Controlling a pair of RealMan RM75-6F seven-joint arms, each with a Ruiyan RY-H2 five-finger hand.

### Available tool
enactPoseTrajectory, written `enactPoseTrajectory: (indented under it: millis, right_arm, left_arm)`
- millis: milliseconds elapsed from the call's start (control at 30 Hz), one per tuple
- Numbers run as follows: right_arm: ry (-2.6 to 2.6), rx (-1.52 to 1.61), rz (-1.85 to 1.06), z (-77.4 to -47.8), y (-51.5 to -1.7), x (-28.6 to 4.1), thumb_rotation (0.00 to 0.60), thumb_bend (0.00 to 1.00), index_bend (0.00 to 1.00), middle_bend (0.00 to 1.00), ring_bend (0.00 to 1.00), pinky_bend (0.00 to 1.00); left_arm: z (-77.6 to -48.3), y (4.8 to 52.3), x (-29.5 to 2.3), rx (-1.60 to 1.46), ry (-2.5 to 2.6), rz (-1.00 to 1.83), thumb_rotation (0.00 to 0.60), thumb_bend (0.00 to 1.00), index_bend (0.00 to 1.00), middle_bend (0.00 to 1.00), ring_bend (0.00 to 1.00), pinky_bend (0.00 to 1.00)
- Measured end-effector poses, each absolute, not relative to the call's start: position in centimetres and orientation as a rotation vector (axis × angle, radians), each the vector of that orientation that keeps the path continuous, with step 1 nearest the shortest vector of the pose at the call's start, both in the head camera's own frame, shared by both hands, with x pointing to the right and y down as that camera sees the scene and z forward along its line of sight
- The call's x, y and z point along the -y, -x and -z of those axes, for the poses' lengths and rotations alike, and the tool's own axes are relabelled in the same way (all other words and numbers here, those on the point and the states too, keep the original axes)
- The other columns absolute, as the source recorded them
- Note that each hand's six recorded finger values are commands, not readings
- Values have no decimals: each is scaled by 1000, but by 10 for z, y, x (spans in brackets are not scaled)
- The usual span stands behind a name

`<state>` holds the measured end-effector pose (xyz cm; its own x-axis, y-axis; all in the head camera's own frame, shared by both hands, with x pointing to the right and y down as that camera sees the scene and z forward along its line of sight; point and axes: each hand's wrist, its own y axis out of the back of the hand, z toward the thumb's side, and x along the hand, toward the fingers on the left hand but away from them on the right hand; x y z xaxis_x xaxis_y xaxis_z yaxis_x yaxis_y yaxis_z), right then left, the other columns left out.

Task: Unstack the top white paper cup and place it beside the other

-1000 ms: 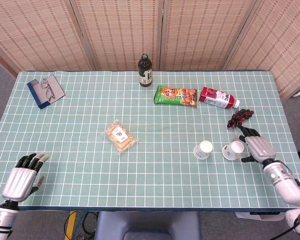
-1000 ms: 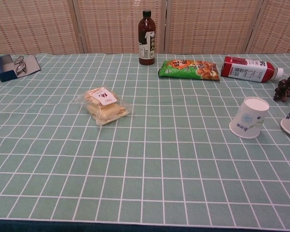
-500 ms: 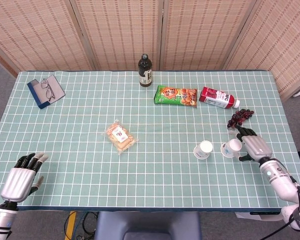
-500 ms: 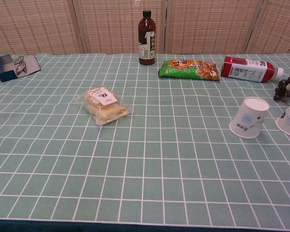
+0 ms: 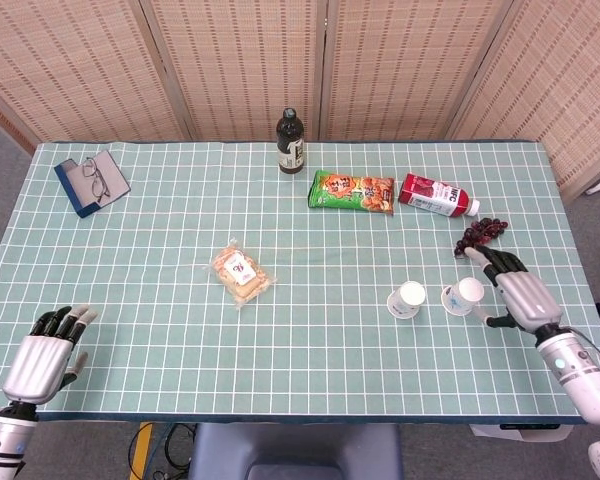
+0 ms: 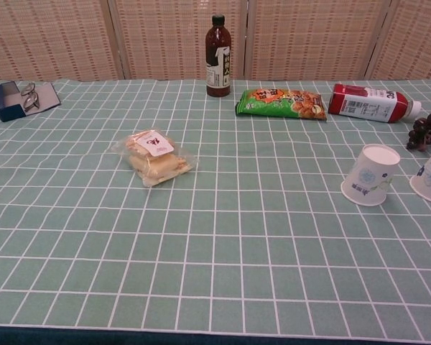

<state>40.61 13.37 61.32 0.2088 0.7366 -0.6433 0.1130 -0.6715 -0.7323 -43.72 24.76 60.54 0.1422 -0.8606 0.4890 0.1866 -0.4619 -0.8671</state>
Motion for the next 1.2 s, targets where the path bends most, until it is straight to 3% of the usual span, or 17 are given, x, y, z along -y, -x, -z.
enactPoseTrajectory:
  millis: [233, 400, 1200]
  right_arm:
    - [1759, 872, -1427, -583, -425, -163, 600, 278, 0, 0, 0, 0]
    - [1689, 933, -1454, -581, -446, -190, 600, 279, 0, 0, 0, 0]
    - [1634, 922, -1526, -592, -450, -204, 600, 279, 0, 0, 0, 0]
  left_arm:
    - [-607, 438, -247, -679, 1530, 1484, 600, 402, 223, 190, 148, 170]
    - [-607, 437, -246, -686, 1532, 1475, 600, 402, 225, 190, 148, 170]
    - [-609, 443, -240, -702, 1555, 1473, 600, 403, 220, 190, 148, 170]
